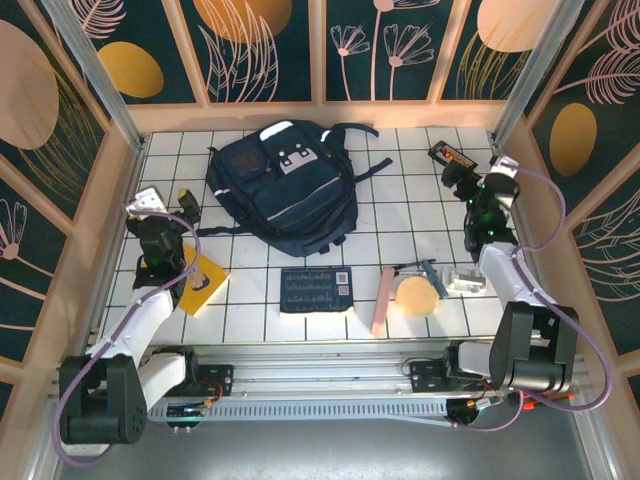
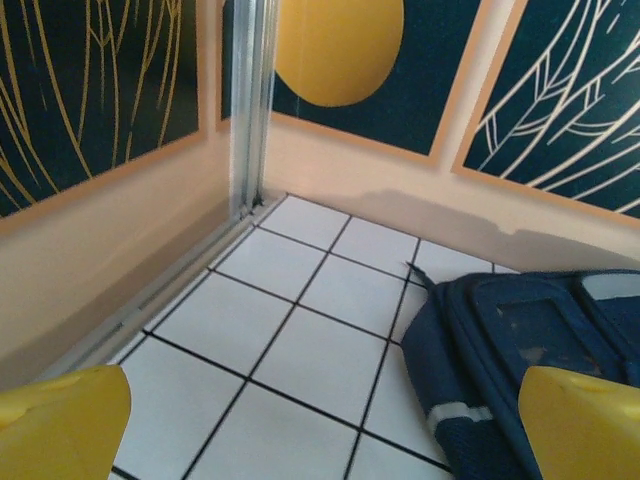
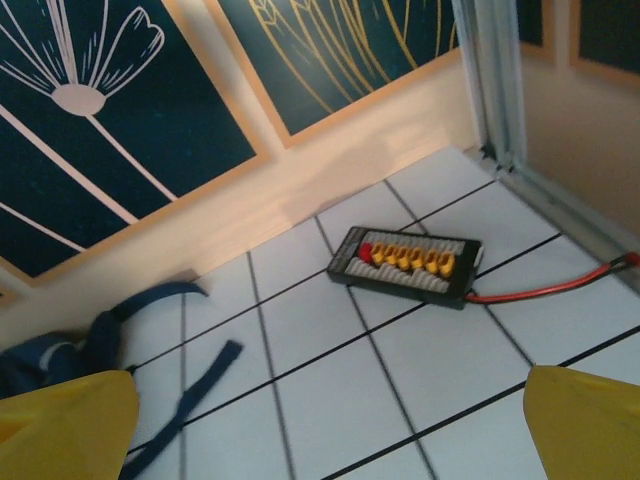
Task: Pack the student bag
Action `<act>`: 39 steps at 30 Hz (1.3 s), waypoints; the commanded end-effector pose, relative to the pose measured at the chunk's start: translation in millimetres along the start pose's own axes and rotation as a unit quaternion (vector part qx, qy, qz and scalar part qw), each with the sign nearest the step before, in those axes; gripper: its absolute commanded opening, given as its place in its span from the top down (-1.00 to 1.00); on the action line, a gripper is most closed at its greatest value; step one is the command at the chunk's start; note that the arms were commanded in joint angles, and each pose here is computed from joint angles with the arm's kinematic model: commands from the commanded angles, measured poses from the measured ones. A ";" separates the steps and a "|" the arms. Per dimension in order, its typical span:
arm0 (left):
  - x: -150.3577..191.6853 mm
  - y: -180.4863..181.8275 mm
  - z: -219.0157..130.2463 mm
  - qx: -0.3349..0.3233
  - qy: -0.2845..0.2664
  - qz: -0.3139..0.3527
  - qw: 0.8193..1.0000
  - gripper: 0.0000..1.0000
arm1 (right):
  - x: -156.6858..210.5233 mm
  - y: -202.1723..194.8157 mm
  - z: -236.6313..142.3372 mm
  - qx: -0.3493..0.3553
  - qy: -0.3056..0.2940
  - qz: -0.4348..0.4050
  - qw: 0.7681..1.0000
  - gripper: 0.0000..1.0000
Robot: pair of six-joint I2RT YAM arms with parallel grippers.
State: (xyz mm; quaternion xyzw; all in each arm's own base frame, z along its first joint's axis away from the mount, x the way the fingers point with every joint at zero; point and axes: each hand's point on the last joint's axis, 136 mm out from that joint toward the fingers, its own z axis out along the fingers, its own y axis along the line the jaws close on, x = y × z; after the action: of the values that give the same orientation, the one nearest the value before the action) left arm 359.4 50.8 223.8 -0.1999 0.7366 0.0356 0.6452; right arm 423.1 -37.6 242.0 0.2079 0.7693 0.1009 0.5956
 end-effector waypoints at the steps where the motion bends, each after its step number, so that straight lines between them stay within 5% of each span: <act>1: 23.9 -10.1 -2.7 0.023 0.100 -0.014 0.995 -0.97 | 45.3 -4.9 -7.9 0.024 0.131 0.090 0.987 -0.98; 10: 34.3 -88.8 -20.7 0.188 0.215 -0.031 0.958 -0.98 | 46.8 57.5 -22.7 -0.056 0.217 0.131 0.966 -0.92; 17: 75.7 -114.3 -35.8 0.200 0.306 0.047 0.930 -0.97 | 74.5 120.2 -24.9 -0.112 0.301 0.102 0.941 -0.92; 25: 112.3 -163.5 -56.1 0.214 0.330 0.203 0.897 -0.98 | 137.9 173.6 -24.1 -0.157 0.405 0.074 0.898 -0.79; 39: 151.0 -240.9 -60.0 0.269 0.329 0.290 0.858 -0.97 | 185.3 159.7 -30.0 -0.097 0.464 0.048 0.879 -0.74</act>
State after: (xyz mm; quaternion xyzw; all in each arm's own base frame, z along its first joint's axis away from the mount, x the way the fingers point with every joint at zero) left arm 362.9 -220.2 134.6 0.1889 0.9166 -0.0577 0.3477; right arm 391.1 191.2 153.6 0.1128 0.9272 0.3027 0.1894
